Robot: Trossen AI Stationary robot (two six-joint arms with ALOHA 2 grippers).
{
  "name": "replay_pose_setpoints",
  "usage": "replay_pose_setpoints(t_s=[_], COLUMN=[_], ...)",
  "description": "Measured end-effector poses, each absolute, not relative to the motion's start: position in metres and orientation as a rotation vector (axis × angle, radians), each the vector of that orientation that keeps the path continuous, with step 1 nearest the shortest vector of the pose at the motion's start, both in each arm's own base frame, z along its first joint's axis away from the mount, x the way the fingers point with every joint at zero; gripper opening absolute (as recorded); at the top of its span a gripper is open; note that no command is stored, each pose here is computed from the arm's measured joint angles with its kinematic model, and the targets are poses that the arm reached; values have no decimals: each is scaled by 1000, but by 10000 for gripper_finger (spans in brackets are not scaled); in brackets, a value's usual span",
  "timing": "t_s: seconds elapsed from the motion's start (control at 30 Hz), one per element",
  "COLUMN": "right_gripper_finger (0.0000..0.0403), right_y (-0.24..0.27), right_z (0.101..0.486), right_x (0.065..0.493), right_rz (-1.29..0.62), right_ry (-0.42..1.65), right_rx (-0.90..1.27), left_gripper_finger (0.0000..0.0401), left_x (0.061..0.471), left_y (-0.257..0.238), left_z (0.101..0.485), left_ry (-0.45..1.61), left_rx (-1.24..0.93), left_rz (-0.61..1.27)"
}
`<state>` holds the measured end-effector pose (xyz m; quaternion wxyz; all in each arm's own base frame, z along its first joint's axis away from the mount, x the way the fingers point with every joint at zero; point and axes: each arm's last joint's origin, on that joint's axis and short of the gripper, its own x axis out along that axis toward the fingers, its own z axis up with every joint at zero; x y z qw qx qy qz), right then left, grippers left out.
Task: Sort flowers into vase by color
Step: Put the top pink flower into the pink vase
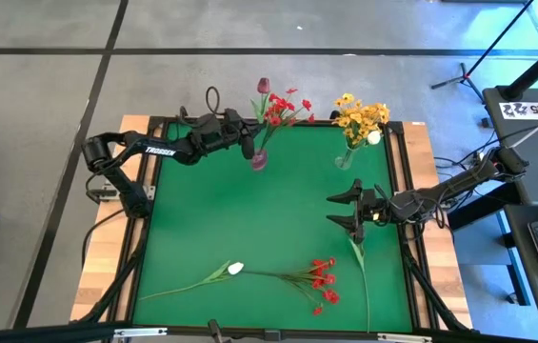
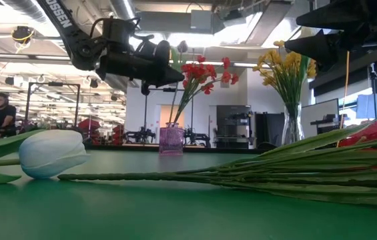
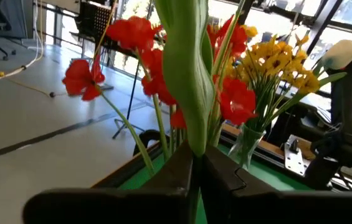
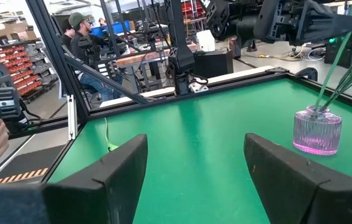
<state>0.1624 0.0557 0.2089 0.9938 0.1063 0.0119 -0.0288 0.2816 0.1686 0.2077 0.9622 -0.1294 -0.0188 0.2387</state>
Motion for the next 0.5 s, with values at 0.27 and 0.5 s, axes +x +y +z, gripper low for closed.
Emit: replay_pose_setpoints(t_s=[0.27,0.5], right_gripper_finger=[264,264], right_y=[56,56], right_z=[209,209], right_x=[162,162], right_rz=[-57,-58], right_ry=[24,25], right_rx=[213,214], left_gripper_finger=[45,80], left_x=[285,284], left_y=[162,158], left_z=[201,201], left_ry=[34,81], left_rx=[-283,-296], left_rz=[468,472])
